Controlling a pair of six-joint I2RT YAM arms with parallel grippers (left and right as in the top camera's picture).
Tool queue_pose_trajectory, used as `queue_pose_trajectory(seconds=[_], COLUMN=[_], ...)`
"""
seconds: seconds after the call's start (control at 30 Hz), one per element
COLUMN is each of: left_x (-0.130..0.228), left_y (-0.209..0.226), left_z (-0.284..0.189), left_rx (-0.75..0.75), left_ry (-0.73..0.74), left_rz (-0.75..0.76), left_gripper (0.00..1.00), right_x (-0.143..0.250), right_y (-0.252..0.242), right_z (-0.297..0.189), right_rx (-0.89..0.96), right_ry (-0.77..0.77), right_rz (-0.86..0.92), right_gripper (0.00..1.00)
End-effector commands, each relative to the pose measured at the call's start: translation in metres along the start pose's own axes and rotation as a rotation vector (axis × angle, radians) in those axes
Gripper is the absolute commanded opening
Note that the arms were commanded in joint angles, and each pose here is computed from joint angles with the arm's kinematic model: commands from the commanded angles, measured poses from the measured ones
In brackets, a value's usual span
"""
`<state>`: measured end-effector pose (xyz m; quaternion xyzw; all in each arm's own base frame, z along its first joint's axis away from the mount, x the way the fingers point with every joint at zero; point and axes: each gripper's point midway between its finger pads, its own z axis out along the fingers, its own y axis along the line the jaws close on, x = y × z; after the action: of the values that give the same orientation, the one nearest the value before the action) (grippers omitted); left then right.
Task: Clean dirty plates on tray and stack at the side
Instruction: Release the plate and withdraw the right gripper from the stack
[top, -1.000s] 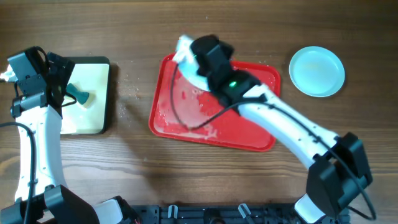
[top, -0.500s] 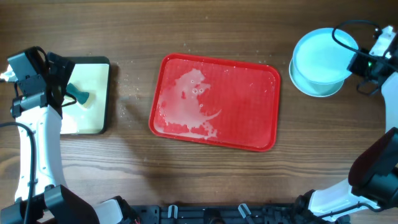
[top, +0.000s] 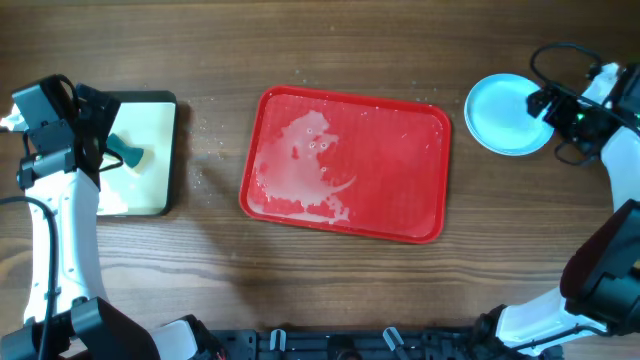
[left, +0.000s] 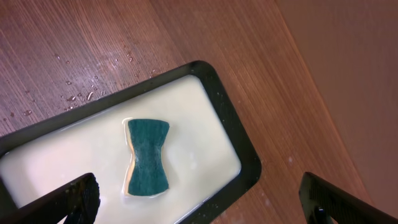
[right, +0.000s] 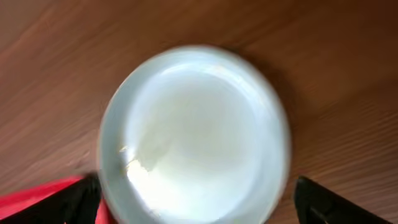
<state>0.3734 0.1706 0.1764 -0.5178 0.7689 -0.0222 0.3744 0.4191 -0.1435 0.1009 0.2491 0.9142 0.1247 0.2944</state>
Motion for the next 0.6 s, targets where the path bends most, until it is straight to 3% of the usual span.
queue_pose_trajectory(seconds=[0.0,0.17,0.33,0.57], left_x=[0.002,0.002,0.002,0.002], left_y=[-0.001,-0.001,-0.001,-0.001], left_z=[0.002,0.002,0.002,0.002], left_rx=[0.003,0.003,0.003,0.003], left_ry=[0.007,0.007,0.007,0.007], left_rz=[0.006,0.007,0.007,0.006], left_gripper=[1.0,1.0,1.0,1.0], right_x=[0.012,0.024,0.102,0.123], right_y=[0.043,0.112,0.187,0.201], right_z=[-0.021,-0.107,-0.147,-0.133], right_rx=[-0.097,-0.117,-0.25,-0.263], right_ry=[0.029,-0.083,-0.062,0.048], right_rz=[-0.008,-0.191,-0.404,-0.182], right_gripper=[1.0,1.0,1.0,1.0])
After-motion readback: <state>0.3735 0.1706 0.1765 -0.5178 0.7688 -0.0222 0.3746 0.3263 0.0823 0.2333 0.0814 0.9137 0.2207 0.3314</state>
